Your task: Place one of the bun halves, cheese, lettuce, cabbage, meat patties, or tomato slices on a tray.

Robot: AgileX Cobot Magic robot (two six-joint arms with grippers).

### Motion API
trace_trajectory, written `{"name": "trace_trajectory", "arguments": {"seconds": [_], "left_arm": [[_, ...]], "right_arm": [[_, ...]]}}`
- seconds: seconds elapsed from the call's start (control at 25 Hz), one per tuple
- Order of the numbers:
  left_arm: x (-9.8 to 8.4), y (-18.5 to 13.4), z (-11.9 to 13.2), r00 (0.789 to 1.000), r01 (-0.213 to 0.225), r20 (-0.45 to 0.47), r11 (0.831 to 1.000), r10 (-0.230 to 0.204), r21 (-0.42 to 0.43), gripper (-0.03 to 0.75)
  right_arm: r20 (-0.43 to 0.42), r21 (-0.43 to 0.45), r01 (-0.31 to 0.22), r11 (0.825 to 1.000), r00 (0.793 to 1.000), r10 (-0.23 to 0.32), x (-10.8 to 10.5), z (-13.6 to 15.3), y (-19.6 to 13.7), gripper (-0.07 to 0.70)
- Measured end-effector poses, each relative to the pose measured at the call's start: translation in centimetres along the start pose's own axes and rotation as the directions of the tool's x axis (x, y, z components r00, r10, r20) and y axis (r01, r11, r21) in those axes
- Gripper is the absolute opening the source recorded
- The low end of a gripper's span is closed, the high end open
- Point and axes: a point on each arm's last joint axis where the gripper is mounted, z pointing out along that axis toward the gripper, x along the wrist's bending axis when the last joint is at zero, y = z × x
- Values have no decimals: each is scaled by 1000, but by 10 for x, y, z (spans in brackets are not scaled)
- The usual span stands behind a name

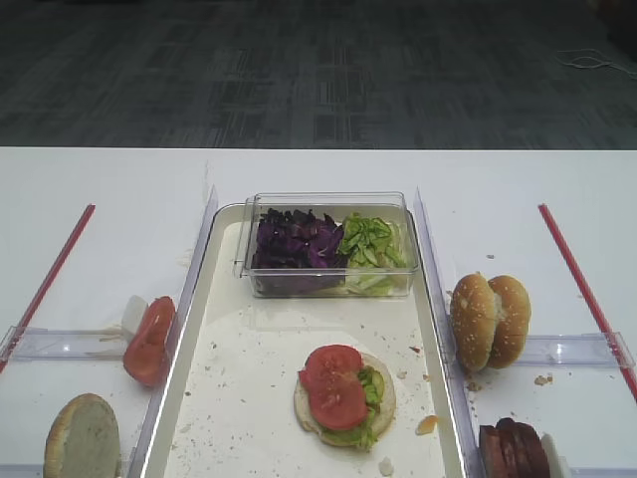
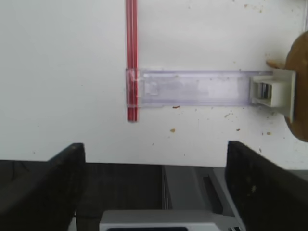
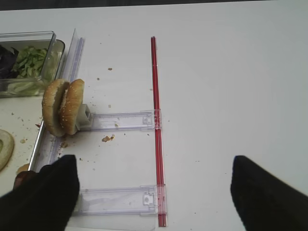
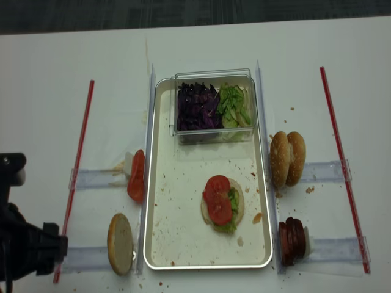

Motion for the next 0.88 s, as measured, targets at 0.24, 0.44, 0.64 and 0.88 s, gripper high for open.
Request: {"name": "trace_trajectory", "arguments": {"seconds": [0.24, 0.44, 0.64, 0.88], "left_arm": [[5, -28, -11, 1000, 1, -5, 995, -2, -101, 577], [7, -43, -24, 1000, 11, 8, 974, -9, -227, 559], [10, -61, -36, 1000, 23, 23, 934, -15, -355, 547], [13, -87, -49, 999, 41, 46, 853, -20, -521, 546]], "right_arm": [[0, 0, 0, 1000, 1000, 0, 0, 0, 0, 663], [0, 0, 0, 1000, 1000, 0, 0, 0, 0, 663], [0, 0, 0, 1000, 1000, 0, 0, 0, 0, 663], [0, 0, 0, 1000, 1000, 0, 0, 0, 0, 663]]}}
